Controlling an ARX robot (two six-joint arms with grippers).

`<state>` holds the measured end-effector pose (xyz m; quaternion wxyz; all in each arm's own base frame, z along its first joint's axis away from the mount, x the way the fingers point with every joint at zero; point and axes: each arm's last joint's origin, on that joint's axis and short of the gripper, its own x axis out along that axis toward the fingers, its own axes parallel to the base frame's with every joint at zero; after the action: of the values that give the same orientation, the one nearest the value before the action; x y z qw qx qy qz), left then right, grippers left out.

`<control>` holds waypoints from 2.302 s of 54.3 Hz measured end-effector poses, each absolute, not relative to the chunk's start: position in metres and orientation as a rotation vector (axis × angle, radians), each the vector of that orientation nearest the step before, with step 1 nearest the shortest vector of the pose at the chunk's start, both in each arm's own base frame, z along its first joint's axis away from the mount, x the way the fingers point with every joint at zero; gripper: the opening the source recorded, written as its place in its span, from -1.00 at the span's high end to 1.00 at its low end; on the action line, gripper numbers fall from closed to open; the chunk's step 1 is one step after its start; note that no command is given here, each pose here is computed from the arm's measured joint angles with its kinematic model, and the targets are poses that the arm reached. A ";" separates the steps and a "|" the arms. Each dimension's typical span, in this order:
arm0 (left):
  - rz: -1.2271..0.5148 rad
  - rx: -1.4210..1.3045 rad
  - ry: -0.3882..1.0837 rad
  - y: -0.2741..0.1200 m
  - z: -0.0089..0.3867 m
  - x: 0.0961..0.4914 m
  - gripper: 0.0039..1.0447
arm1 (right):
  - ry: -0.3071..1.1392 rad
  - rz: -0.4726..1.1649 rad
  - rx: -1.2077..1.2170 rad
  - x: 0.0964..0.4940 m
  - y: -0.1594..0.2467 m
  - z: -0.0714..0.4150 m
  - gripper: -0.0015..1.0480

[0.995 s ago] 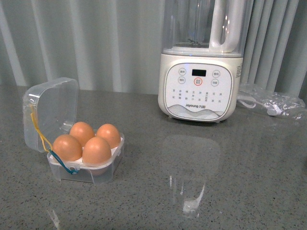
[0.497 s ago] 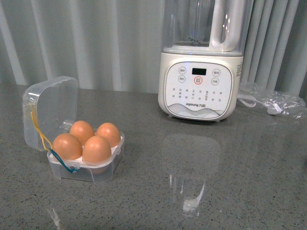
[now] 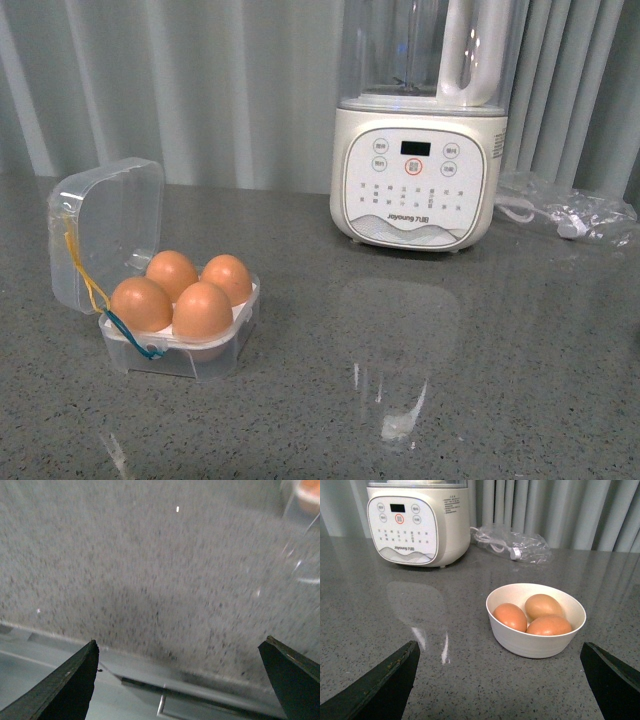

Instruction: Put egg into box

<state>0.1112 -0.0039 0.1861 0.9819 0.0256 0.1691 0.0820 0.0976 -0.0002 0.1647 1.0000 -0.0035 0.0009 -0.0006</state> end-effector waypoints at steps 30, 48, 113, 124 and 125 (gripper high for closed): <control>0.026 0.083 0.227 0.021 0.251 0.221 -0.87 | 0.002 -0.002 -0.007 0.098 0.000 0.165 -0.86; 0.023 0.109 0.259 0.038 0.262 0.300 -0.87 | 0.002 -0.001 -0.007 0.098 0.000 0.165 -0.86; -0.390 0.084 0.330 -0.077 0.223 0.287 -0.87 | 0.002 -0.001 -0.007 0.098 0.000 0.165 -0.86; -0.359 0.108 0.313 -0.064 0.232 0.283 -0.87 | 0.002 -0.002 -0.007 0.098 0.000 0.165 -0.86; -0.359 0.109 0.310 -0.061 0.235 0.282 -0.87 | 0.002 -0.002 -0.007 0.098 0.000 0.165 -0.86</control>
<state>0.2816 -0.0611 0.2349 0.9706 0.0538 0.1534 -0.1775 0.0976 -0.0002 0.1647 1.0000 -0.0035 0.0009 -0.0008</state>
